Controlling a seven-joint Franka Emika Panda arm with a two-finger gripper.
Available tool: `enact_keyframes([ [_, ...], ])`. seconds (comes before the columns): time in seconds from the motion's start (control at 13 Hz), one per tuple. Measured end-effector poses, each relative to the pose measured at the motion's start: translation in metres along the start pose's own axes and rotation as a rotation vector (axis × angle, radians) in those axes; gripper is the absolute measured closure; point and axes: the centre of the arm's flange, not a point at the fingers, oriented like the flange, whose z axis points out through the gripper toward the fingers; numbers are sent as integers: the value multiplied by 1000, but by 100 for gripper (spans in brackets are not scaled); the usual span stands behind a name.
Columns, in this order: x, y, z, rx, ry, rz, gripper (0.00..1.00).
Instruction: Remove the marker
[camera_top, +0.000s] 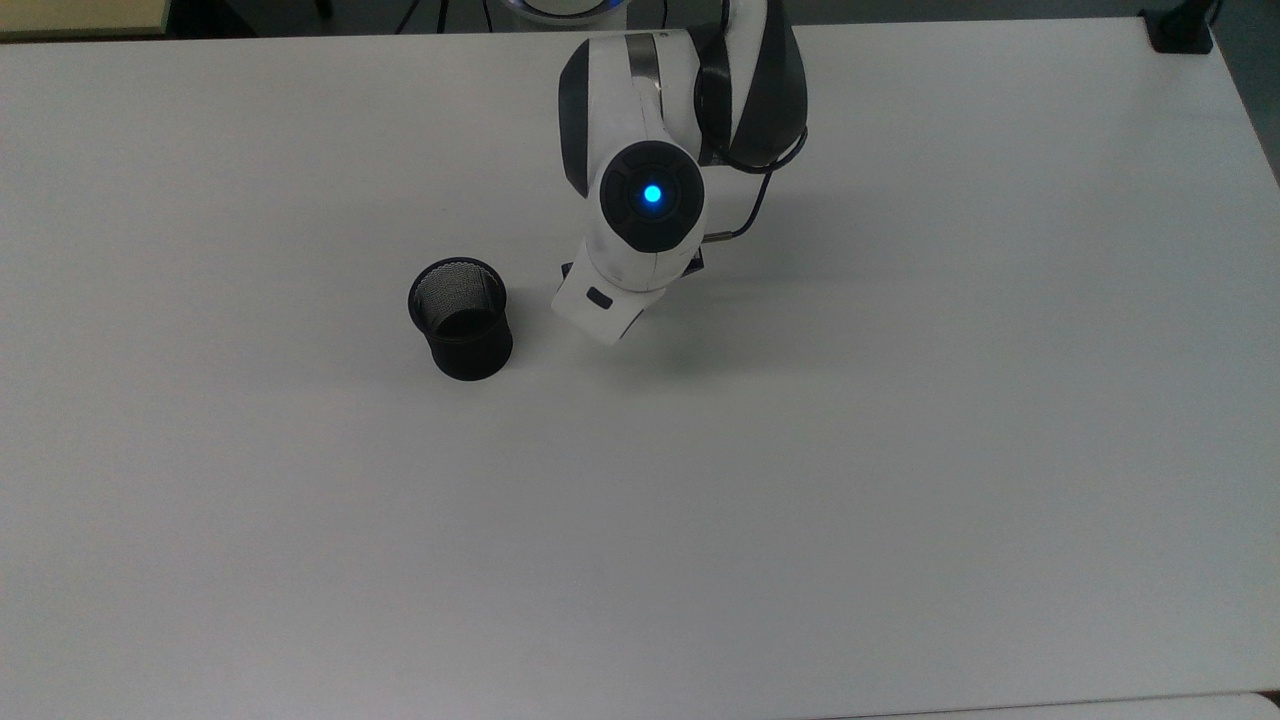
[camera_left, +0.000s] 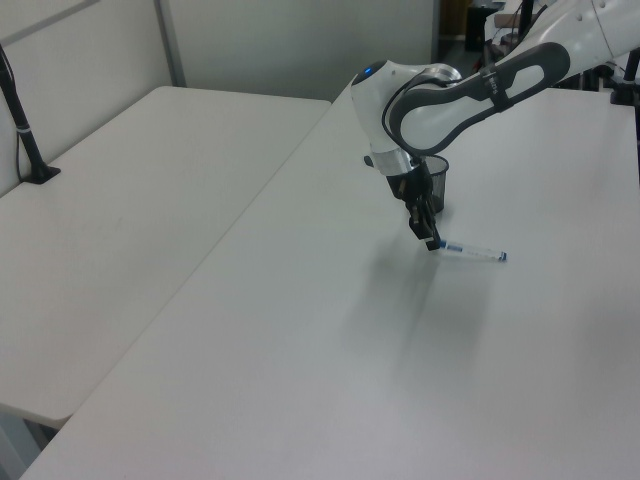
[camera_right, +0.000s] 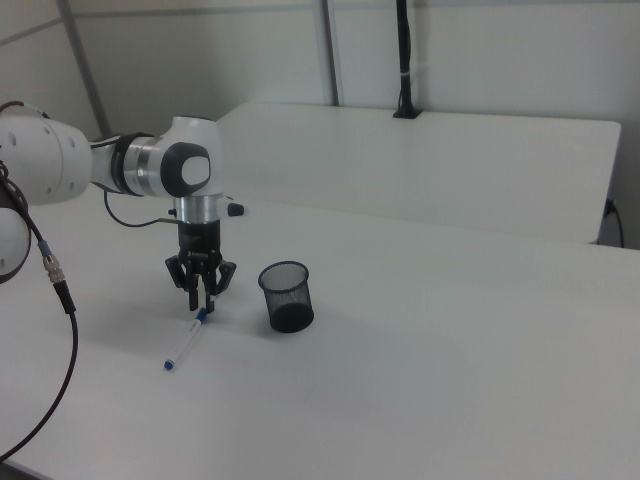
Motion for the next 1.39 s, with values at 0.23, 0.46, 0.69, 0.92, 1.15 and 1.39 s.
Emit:
enact_keyframes([
  [0.23,1,11,-6,1,18,21,27],
  [0.46,-8,28,-50,-72,94,84,0],
  [0.69,-59,80,-146,-77,254,180,0],
  [0.92,-116,125,-200,-52,324,261,0],
  [1.15,-152,157,-223,-21,361,321,0],
  [1.39,-158,156,-221,-9,337,327,0],
])
